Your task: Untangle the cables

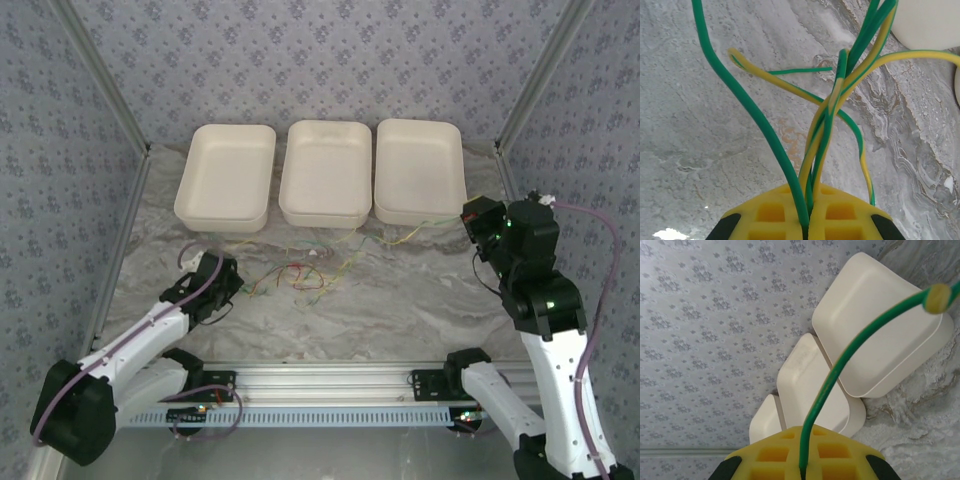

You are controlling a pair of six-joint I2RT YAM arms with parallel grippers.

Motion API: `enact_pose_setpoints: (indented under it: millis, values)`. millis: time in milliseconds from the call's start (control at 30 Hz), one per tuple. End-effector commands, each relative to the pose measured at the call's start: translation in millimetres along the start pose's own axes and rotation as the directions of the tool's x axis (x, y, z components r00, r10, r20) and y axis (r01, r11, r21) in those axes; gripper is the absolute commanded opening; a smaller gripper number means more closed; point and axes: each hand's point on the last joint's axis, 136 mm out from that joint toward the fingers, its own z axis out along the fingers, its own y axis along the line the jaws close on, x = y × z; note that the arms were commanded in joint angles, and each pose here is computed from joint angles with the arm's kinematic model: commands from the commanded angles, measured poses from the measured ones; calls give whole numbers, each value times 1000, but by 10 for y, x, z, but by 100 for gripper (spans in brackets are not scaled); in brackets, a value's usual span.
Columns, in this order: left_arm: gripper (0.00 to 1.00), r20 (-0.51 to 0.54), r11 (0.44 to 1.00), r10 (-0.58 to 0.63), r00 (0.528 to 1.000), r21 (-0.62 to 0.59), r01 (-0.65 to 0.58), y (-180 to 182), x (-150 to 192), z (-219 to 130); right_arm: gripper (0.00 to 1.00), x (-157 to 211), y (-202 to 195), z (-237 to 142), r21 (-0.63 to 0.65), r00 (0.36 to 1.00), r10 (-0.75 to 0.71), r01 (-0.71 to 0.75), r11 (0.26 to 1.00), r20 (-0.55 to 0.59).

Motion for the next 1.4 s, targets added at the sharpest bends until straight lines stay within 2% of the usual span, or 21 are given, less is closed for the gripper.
enact_pose_setpoints:
  millis: [0,200,600,733,867,1033,1133,1267,1367]
  values:
    - [0,45,996,30,999,-80,-26,138,-103,-12,0,-153,78,-73,-19,999,-7,8,1000,48]
    - [0,40,994,47,998,-98,-43,122,-109,20,0,-163,29,-77,-3,999,-10,10,1000,53]
    - [0,64,968,89,994,-242,-71,345,-219,4,0,-693,223,-435,36,976,-56,49,998,211]
    - [0,40,980,85,996,-183,-76,230,-182,50,0,-632,331,-300,-5,987,-58,59,998,153]
    - [0,26,986,78,997,-150,-73,115,-182,65,0,-449,180,-107,11,995,-56,55,998,85]
    - [0,-36,988,108,994,-112,-111,-40,-108,119,0,-417,198,-115,-2,995,-74,74,997,70]
    - [0,-66,989,133,989,-52,-137,-216,-29,139,0,-330,298,-59,-42,997,-76,76,996,7]
    - [0,-76,989,149,986,30,-147,-470,34,78,0,-40,321,71,-77,988,-92,84,994,-120]
    - [0,-55,989,137,989,71,-133,-586,10,-17,0,288,76,126,-25,973,-108,105,994,-206]
